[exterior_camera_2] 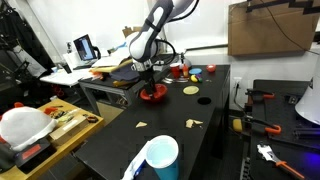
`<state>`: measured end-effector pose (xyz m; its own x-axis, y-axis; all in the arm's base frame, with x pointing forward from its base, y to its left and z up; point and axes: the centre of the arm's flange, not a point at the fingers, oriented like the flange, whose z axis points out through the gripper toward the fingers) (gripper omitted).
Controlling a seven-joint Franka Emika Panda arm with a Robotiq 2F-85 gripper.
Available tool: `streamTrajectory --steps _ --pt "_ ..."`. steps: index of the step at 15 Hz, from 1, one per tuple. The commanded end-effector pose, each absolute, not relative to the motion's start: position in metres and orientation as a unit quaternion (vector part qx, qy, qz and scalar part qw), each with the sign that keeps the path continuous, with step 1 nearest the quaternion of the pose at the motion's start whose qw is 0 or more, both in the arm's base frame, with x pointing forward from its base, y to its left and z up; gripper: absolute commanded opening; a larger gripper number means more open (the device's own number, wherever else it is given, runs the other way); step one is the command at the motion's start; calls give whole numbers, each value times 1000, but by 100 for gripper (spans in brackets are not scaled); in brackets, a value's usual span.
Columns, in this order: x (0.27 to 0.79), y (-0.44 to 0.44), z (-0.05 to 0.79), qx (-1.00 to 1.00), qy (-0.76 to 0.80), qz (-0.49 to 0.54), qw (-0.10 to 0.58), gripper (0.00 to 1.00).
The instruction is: Move the toothpaste tube and red bowl to the left.
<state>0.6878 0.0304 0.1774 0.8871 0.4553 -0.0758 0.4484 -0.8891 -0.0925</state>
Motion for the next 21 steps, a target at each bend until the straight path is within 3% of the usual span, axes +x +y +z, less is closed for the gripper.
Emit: streamTrajectory --steps 1,21 --pt "697 42 188 -969 -230 56 69 100" --pt "721 76 170 -967 -241 41 75 100"
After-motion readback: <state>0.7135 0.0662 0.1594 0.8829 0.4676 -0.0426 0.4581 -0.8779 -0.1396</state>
